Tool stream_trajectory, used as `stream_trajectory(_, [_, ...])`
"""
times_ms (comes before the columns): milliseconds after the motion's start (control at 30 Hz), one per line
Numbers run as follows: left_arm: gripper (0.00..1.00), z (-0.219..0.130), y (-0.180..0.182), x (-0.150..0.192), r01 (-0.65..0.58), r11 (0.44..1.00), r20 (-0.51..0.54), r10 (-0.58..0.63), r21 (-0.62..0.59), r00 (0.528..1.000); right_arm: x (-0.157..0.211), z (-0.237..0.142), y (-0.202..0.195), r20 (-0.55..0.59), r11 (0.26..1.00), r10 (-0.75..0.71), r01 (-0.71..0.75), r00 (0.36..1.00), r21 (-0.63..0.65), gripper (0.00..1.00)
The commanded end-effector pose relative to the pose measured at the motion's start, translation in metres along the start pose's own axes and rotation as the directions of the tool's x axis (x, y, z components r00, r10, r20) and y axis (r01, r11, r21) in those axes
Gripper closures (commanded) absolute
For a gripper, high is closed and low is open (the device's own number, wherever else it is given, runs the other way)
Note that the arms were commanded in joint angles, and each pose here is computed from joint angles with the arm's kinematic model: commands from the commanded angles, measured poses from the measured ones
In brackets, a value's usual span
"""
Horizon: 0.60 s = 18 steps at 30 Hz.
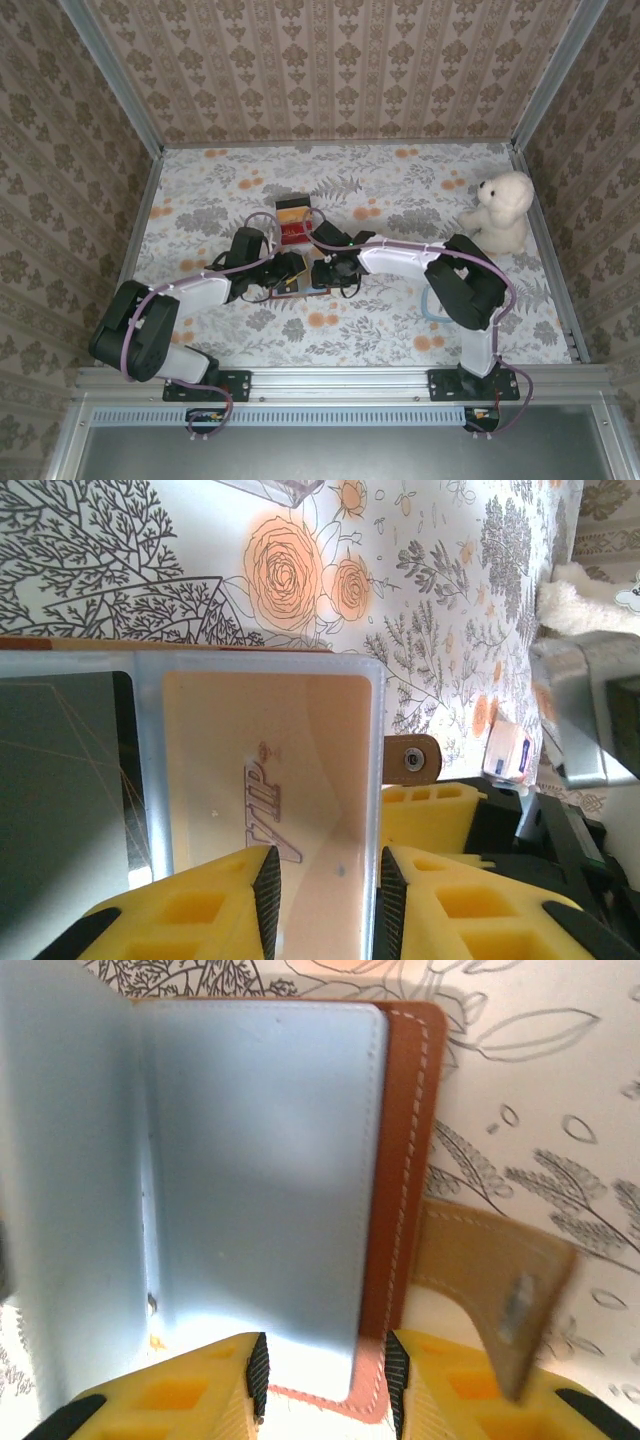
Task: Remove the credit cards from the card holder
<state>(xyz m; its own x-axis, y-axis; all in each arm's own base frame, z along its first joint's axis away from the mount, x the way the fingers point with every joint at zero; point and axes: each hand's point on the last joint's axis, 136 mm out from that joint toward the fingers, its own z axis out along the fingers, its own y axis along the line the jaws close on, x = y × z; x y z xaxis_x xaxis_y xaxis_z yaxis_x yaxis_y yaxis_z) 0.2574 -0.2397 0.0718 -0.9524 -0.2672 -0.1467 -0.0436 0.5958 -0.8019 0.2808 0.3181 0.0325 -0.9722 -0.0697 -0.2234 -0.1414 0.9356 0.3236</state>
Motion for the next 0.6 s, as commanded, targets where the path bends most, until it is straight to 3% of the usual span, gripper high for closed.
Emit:
stream_trajectory(0, [0.65, -0.007, -0.01, -0.001, -0.016, 1.0, 0.009, 0.016, 0.027, 1.0, -0.014, -0.028, -0.001, 0.092, 0.999, 0.031, -0.028, 0.995, -0.027, 0.6])
stream_trajectory(167, [0.66, -0.021, 0.003, -0.009, -0.006, 0.999, 0.064, 0.01, -0.053, 0.998, -0.021, -0.054, 0.005, 0.17, 0.997, 0.026, -0.012, 0.985, -0.08, 0.6])
stream_trajectory(333, [0.7, -0.034, 0.023, -0.014, 0.029, 0.992, 0.112, -0.015, -0.125, 0.994, -0.021, -0.064, 0.029, 0.172, 0.986, 0.002, 0.027, 0.985, -0.167, 0.63])
stream_trajectory(567, [0.75, -0.029, 0.031, -0.012, 0.033, 0.988, 0.091, -0.019, -0.149, 0.996, -0.024, -0.038, 0.047, 0.105, 0.993, -0.003, 0.016, 0.994, -0.116, 0.76])
